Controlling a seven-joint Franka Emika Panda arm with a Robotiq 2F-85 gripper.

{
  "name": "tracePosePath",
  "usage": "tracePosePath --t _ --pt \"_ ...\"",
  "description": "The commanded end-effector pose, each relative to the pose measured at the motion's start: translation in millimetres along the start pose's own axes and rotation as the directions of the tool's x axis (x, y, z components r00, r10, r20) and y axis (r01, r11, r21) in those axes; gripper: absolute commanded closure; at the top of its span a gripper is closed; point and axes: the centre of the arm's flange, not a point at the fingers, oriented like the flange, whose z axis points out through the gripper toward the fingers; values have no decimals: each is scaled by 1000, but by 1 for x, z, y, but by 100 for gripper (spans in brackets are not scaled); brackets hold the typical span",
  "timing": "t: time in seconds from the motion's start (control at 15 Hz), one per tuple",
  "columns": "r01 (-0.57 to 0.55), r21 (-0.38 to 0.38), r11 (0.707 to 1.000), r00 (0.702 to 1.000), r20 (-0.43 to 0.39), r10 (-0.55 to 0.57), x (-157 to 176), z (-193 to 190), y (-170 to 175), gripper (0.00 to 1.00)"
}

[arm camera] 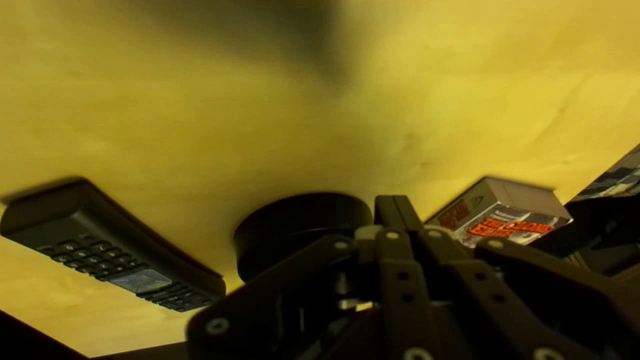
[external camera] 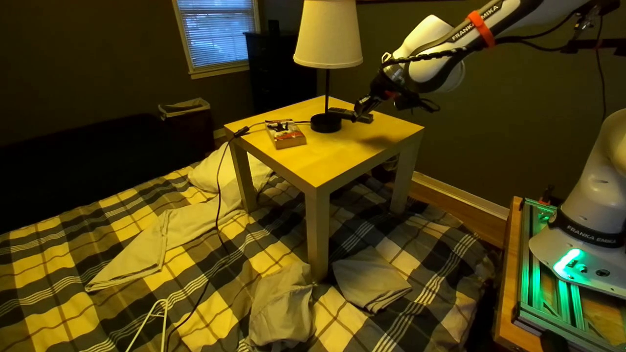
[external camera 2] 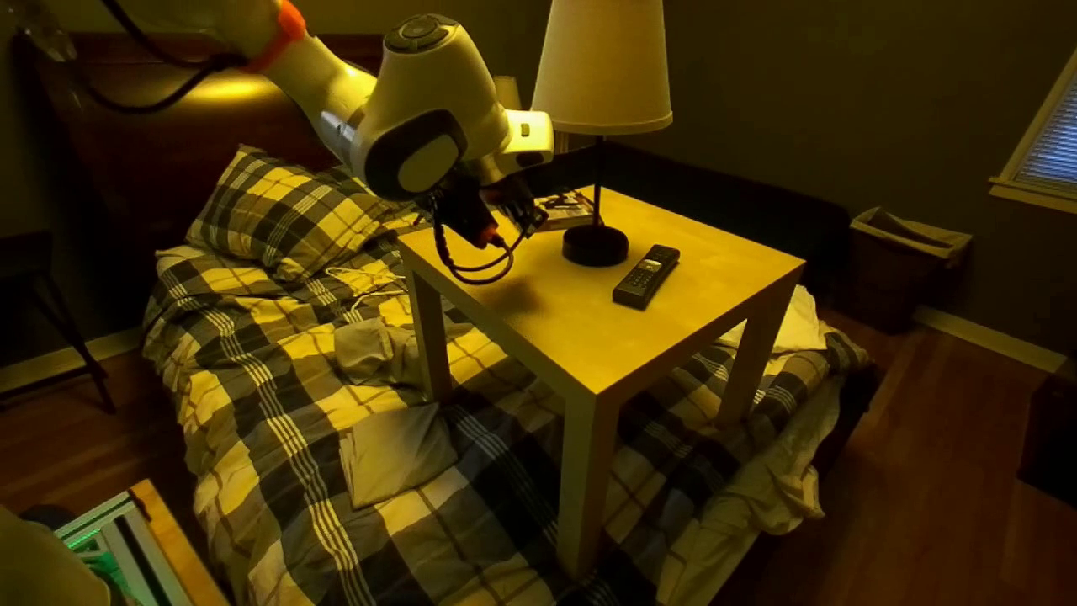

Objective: Press the button on the base of the lamp to turn it on

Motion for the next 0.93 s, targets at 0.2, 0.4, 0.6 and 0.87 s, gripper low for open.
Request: tracePosePath --t 0.2,0.4,0.6,0.87 --pt "50 9 999 992 -115 -49 23 34 13 100" --pt "75 -15 997 984 -161 -76 29 45 21 100" --pt "92 -46 995 978 -185 -99 32 55 30 100" --pt "94 -73 993 974 -197 -107 33 67 42 100"
